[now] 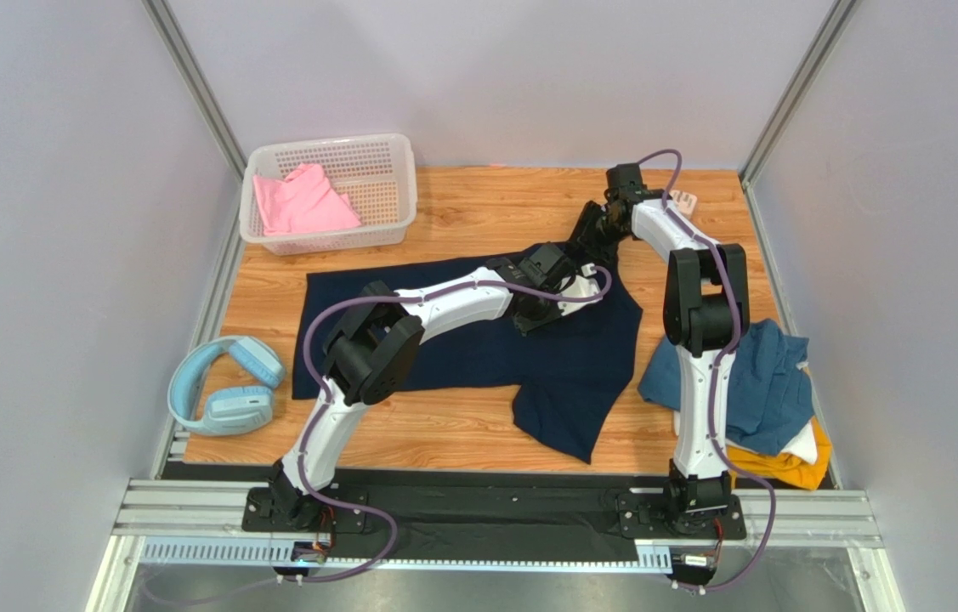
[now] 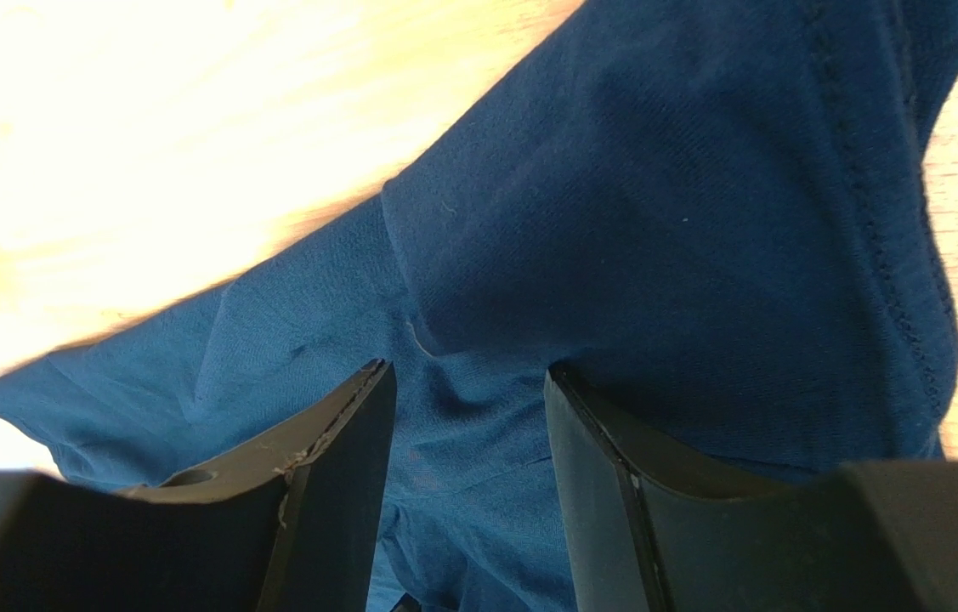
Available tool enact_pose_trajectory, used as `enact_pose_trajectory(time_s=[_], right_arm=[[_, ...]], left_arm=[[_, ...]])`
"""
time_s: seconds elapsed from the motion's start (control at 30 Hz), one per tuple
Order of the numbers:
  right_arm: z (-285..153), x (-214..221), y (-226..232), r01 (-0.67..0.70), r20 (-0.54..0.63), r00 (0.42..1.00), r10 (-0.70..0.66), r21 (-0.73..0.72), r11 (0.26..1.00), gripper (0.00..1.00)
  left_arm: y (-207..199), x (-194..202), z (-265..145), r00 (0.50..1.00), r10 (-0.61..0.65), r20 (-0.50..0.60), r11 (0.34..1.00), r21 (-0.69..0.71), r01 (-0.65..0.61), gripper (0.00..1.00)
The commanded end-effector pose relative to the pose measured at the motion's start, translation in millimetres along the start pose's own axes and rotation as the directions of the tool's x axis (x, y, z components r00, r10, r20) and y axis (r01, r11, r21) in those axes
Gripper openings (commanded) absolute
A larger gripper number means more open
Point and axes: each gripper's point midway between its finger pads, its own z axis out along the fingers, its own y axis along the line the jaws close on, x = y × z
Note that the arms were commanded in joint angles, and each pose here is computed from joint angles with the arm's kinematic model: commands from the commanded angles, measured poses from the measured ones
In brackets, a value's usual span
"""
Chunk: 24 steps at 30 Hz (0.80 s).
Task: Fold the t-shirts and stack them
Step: Fold the flattened tshirt in 1/3 of the way
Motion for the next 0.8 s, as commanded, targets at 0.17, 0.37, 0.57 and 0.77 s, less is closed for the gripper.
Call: enact_pose_trajectory(time_s=[0.17,0.37,0.57,0.77], right_arm=[[8,5,-12,0.023,-0.003,1.000,-0.022,0.033,0.999,0.52],[9,5,-14,0.024,-0.005,1.000,-0.024,0.040,0.999,0.52],[12,7,-18,0.022,-0.012,1.000,-0.021,0.049,0.999,0.52],[11,6,-20,0.019,-0.012,1.000,-0.019,0.055,0.998,0.51]], left_arm=[[11,-34,-41,0.993,-0.030,0.118,0.999,-0.021,0.032,0.00],[-3,-50,-77,0.980,-0.087,0.180,0.995,0.072,0.075,0.00],[-20,-55,-103,0.971,-0.122,0.205,0.983,0.162,0.090,0.00],[-55,-46,-117,0.978,-0.126,0.167,0.946,0.317,0.068,0.00]])
